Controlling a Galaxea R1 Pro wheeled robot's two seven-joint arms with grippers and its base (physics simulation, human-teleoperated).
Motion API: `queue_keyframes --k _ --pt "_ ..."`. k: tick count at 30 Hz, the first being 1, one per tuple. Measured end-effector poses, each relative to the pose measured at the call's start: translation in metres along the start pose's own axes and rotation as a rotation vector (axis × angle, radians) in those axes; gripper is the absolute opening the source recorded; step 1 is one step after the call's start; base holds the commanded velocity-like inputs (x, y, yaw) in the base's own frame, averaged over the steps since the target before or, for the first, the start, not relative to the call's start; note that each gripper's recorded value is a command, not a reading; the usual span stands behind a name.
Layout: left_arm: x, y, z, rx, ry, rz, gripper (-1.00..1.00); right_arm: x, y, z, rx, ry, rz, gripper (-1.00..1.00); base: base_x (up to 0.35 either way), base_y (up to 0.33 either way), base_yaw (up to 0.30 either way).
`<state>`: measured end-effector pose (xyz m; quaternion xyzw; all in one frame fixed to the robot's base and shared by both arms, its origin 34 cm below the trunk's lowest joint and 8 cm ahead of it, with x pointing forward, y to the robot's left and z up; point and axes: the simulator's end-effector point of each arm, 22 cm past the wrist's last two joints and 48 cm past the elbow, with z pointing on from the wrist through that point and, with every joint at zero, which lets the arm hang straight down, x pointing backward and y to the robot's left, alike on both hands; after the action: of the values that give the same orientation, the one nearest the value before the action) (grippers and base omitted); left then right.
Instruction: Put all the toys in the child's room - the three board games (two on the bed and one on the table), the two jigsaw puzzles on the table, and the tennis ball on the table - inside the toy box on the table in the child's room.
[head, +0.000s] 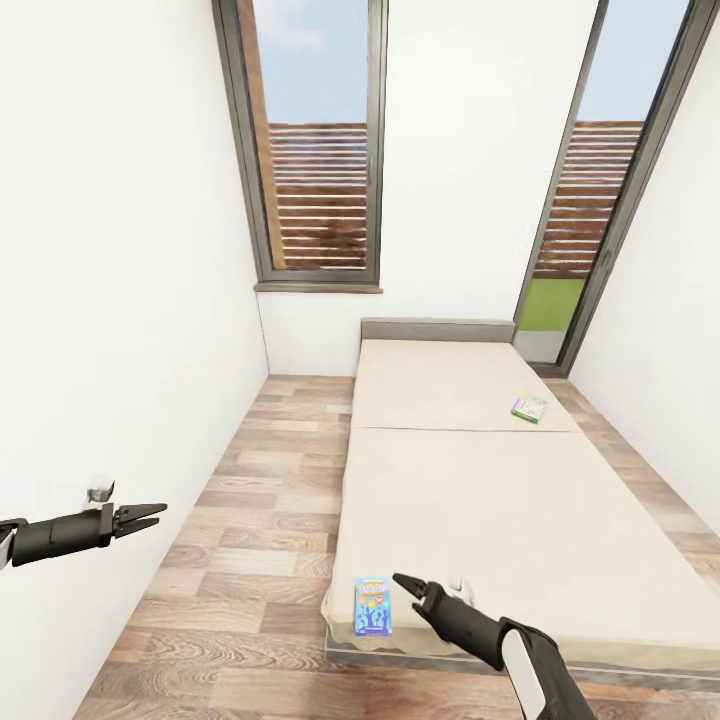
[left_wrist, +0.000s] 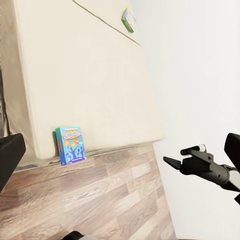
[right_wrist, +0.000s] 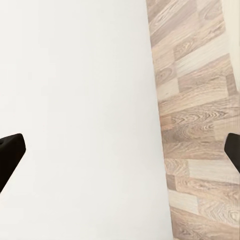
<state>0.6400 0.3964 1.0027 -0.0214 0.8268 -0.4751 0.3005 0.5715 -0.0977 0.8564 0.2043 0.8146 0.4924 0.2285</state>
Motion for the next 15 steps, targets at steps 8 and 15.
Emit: queue_keyframes --k 8,15 --pt "0.0002 0.0002 0.0001 -0.001 0.001 0.0 1.0 -0.0045 0.0001 -0.0005 -0.003 -0.02 -0.009 1.0 0.0 0.0 0.0" --pt "0.0003 0.0002 0.0 -0.002 0.001 0.0 1.0 -0.0051 0.0009 -0.0003 -0.005 -0.024 -0.011 1.0 0.035 0.037 0.0"
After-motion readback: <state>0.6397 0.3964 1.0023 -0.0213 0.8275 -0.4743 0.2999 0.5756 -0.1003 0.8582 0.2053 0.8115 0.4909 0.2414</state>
